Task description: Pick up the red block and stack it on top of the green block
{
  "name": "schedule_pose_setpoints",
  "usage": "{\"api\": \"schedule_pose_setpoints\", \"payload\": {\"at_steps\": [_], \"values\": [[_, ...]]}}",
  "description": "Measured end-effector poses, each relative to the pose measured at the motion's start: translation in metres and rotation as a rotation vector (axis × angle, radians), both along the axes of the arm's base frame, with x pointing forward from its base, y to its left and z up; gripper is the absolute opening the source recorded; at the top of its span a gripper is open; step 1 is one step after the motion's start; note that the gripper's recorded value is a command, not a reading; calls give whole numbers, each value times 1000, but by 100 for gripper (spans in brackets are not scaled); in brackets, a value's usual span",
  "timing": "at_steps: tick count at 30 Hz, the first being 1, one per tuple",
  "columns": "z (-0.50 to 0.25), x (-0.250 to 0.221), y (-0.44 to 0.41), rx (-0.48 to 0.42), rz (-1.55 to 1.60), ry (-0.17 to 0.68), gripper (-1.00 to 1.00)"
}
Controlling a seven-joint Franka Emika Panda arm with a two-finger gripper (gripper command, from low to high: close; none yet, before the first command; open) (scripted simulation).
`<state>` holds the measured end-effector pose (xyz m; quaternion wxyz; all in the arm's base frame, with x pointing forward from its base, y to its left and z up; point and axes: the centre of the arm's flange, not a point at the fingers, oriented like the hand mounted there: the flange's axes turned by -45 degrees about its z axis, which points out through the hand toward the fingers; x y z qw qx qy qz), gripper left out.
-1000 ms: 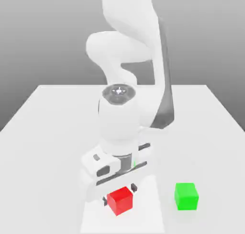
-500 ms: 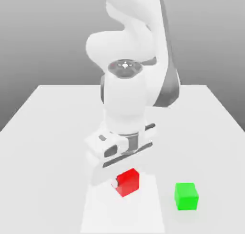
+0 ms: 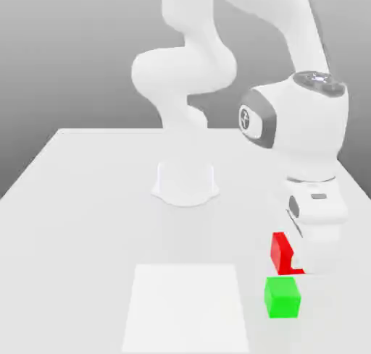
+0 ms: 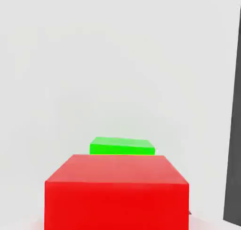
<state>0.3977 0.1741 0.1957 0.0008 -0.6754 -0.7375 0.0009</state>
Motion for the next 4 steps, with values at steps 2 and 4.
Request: {"api": "schedule_pose_setpoints", "payload": {"at_steps": [2,4], "values": [[-9,0,-1,0,0,0,100],[-9,0,-1,0,0,0,100]]}}
